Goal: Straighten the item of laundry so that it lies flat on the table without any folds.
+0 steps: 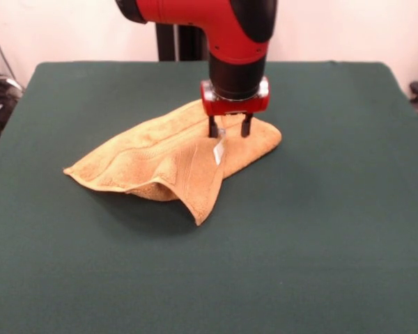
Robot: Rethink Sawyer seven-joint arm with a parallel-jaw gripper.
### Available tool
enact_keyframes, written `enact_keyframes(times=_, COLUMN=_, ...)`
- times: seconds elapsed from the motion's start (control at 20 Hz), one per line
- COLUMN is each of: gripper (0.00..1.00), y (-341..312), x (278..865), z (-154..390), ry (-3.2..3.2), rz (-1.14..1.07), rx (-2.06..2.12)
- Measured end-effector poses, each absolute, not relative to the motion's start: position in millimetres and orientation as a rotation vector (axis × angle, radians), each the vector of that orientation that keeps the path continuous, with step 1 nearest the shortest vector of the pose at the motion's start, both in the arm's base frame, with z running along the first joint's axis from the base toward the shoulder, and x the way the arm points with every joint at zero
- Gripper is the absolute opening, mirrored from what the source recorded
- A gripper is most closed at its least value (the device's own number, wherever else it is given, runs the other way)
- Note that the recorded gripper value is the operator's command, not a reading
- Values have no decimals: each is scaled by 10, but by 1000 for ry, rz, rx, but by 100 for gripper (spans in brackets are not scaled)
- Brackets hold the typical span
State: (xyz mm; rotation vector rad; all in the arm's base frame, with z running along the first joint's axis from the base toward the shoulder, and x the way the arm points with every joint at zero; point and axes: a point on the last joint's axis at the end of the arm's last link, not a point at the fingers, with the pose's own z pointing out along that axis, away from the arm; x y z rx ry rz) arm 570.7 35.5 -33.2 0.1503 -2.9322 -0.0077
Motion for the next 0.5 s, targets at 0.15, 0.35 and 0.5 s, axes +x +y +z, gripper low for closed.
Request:
enact_keyframes(times=0.15, gripper=0, y=349, x=5715, z=-330, ry=-2934, rz=-6, rx=150)
enact_keyframes(times=0.35, gripper=0, y=342, x=5731, z=-327, ry=-2937, rz=-4, rx=149)
enact_keyframes(times=0.5, gripper=0, y=342, x=5729, z=-331, ry=-2936, rz=-5, rx=148)
